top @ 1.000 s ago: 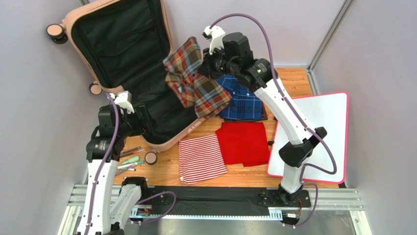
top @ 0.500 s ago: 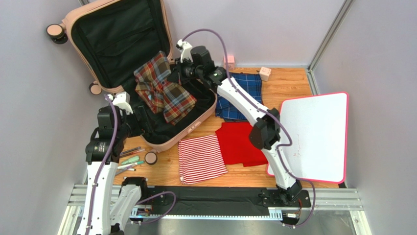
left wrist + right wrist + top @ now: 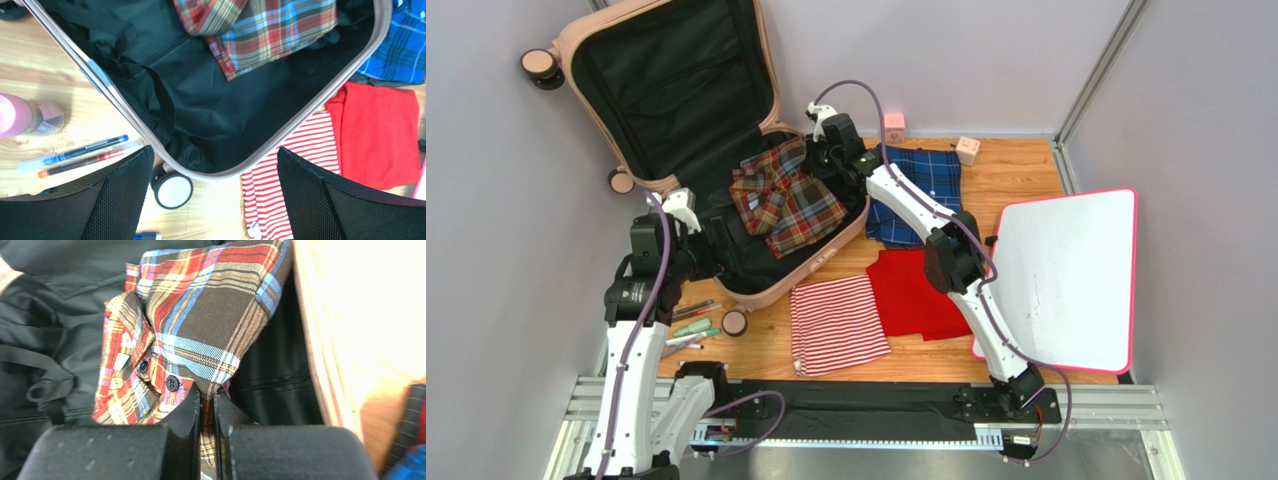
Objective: Pack the luggage
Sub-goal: Place the clothes in the luggage.
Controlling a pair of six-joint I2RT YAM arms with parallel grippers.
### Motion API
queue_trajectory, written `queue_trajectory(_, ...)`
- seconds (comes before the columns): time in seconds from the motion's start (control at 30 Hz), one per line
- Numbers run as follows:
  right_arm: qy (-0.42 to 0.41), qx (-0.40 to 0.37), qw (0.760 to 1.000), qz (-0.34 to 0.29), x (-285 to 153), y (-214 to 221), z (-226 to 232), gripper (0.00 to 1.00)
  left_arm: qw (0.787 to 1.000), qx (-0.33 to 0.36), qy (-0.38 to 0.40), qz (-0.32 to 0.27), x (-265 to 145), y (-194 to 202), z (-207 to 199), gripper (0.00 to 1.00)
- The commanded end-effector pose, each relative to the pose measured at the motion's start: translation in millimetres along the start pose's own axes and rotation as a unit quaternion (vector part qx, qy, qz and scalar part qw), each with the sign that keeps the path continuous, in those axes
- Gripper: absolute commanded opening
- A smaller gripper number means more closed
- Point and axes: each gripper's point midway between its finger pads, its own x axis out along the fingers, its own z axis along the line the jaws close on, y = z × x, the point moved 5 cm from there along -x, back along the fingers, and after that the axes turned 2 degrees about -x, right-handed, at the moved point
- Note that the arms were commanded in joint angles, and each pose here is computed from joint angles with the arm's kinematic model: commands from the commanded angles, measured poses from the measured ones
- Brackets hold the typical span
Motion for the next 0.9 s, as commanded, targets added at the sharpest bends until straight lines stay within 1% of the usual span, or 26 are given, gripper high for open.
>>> queue_trajectory(0.0,0.03,-0.045,0.997,-0.059,-14.3,-38.9,-3.0,0.01,1.0,-0.004,0.0,0.021,9.9,7.0,1.9,0.98)
queue_trajectory(0.03,0.032,-0.048,0.997,-0.055,-12.3,-35.7,-4.6,0.03,1.0,-0.008,0.002,0.029,13.9,10.8,2.4,0.98)
queue_trajectory(0.13,0.037,-0.056,0.997,-0.039,-9.9,-28.5,-10.6,0.23,0.999,-0.013,0.012,0.036,22.4,13.3,1.1,0.97)
queue_trajectory(0.17,0.036,-0.059,0.997,-0.041,-11.8,-31.3,-9.9,0.5,0.999,-0.012,0.014,0.033,24.8,11.9,0.6,0.97)
queue_trajectory(0.2,0.038,-0.059,0.997,-0.036,-14.1,-30.8,-10.8,0.68,0.999,-0.013,0.017,0.035,27.2,11.8,0.3,0.97)
queue_trajectory(0.27,0.038,-0.055,0.997,-0.033,-21.0,-33.4,-8.8,0.99,0.999,-0.012,0.022,0.031,31.5,9.6,-0.7,0.97)
queue_trajectory(0.3,0.038,-0.052,0.997,-0.033,-24.6,-34.3,-6.6,1.0,0.999,-0.012,0.025,0.034,35.6,9.7,-0.9,0.97)
queue_trajectory(0.33,0.036,-0.051,0.997,-0.043,-36.4,-45.4,-1.8,1.0,0.999,-0.01,0.028,0.027,39.3,6.0,-1.7,0.96)
queue_trajectory(0.37,0.036,-0.048,0.998,-0.034,-38.2,-40.1,-1.5,1.0,0.999,-0.011,0.03,0.031,45.0,5.0,-1.7,0.96)
queue_trajectory(0.43,0.033,-0.045,0.998,-0.035,-48.5,-43.8,3.6,1.0,0.999,-0.01,0.031,0.03,52.9,0.8,-1.9,0.95)
queue_trajectory(0.5,0.023,-0.047,0.998,-0.029,-63.7,-45.0,13.6,1.0,0.999,-0.01,0.031,0.021,66.9,-9.2,-1.9,0.94)
queue_trajectory(0.53,0.021,-0.053,0.998,-0.026,-68.0,-43.2,18.0,1.0,0.999,-0.007,0.032,0.009,72.5,-16.2,-2.9,0.91)
queue_trajectory(0.57,0.017,-0.057,0.998,-0.036,-81.7,-52.5,25.5,1.0,1.0,-0.009,0.023,0.011,82.0,-20.9,-0.4,0.91)
queue_trajectory(0.6,0.017,-0.06,0.998,-0.02,-82.4,-40.6,30.9,1.0,1.0,-0.011,0.016,0.01,88.0,-23.9,1.1,0.9)
queue_trajectory(0.63,0.016,-0.06,0.998,-0.019,-87.8,-40.0,36.3,1.0,1.0,-0.011,0.014,0.0,94.0,-30.3,0.9,0.85)
queue_trajectory(0.67,0.015,-0.06,0.998,-0.021,-96.3,-42.8,41.2,0.99,1.0,-0.01,0.009,0.006,105.1,-33.2,2.7,0.84)
queue_trajectory(0.73,0.011,-0.055,0.998,-0.004,-98.8,-28.9,48.2,0.99,1.0,-0.012,0.009,0.0,117.8,-41.2,2.4,0.78)
queue_trajectory(0.77,0.008,-0.045,0.999,0.0,-98.9,-25.1,50.4,0.98,1.0,-0.017,0.009,0.013,129.5,-39.8,3.7,0.78)
queue_trajectory(0.83,0.004,-0.036,0.999,0.014,-94.9,-14.2,51.1,0.96,1.0,-0.019,0.018,0.007,141.0,-48.1,0.9,0.76)
queue_trajectory(0.87,0.003,-0.031,0.999,0.022,-92.0,-9.7,50.7,0.94,0.999,-0.026,0.021,0.02,152.1,-47.9,0.9,0.75)
